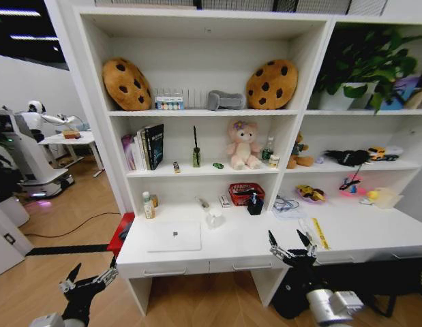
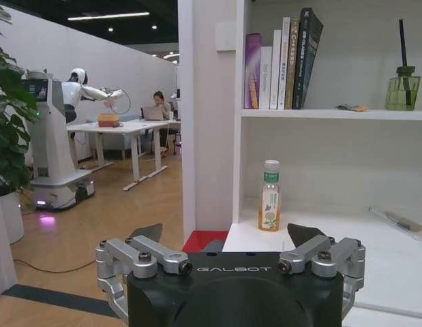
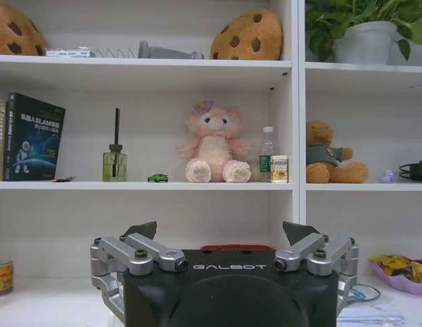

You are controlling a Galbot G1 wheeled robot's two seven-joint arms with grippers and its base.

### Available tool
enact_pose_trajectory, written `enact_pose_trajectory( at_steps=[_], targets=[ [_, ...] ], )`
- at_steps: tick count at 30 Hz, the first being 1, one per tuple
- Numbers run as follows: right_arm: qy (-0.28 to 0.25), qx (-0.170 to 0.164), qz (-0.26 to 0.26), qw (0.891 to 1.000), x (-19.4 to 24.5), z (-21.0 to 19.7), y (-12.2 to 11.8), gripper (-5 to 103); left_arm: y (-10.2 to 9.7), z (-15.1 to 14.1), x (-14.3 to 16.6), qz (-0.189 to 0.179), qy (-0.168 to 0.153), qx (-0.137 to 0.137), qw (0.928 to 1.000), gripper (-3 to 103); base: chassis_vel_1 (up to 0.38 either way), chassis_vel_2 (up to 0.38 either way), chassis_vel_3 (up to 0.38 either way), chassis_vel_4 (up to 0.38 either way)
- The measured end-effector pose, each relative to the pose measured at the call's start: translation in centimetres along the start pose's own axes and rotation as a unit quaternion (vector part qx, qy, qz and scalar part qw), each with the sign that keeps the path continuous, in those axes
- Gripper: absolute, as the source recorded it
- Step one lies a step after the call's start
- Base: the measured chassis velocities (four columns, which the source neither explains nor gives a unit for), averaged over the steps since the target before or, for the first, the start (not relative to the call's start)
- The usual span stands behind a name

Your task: Organize the objects on the table.

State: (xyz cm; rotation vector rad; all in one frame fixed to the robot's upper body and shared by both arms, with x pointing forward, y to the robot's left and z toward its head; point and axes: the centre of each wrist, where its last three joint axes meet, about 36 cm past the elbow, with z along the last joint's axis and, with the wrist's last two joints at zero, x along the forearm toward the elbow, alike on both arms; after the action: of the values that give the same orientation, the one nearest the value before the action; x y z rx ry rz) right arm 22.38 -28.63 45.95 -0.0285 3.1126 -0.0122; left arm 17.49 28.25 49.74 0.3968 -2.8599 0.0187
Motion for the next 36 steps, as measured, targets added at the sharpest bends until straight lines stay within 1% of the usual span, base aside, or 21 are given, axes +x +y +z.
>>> enact_pose_trajectory(
  at_steps=[7, 10, 13, 22, 36],
  targets=[
    [0.0, 0.0, 0.0, 1.0, 0.0, 0.0, 0.01, 100, 0.01, 0.01, 0.0, -0.001, 0.0, 0.0, 1.0, 100, 0.381, -0.266, -0.383, 0.314],
    [0.0, 0.0, 0.0, 1.0, 0.02, 0.01, 0.01, 100, 0.01, 0.01, 0.0, -0.001, 0.0, 0.0, 1.0, 100, 0.23, -0.057, -0.203, 0.16],
    [0.0, 0.0, 0.0, 1.0, 0.02, 0.01, 0.01, 100, 0.0, 0.01, 0.0, 0.0, 0.0, 0.0, 1.0, 100, -0.007, -0.025, -0.16, 0.079],
    [-0.001, 0.0, 0.0, 1.0, -0.03, -0.01, 0.0, 100, 0.0, 0.01, 0.0, 0.0, 0.0, 0.0, 1.0, 100, -0.057, 0.025, 0.08, -0.026],
    [0.0, 0.0, 0.0, 1.0, -0.01, -0.01, 0.0, 100, 0.0, 0.01, 0.0, 0.0, 0.0, 0.0, 1.0, 100, 0.006, -0.001, -0.006, 0.0]
  ],
)
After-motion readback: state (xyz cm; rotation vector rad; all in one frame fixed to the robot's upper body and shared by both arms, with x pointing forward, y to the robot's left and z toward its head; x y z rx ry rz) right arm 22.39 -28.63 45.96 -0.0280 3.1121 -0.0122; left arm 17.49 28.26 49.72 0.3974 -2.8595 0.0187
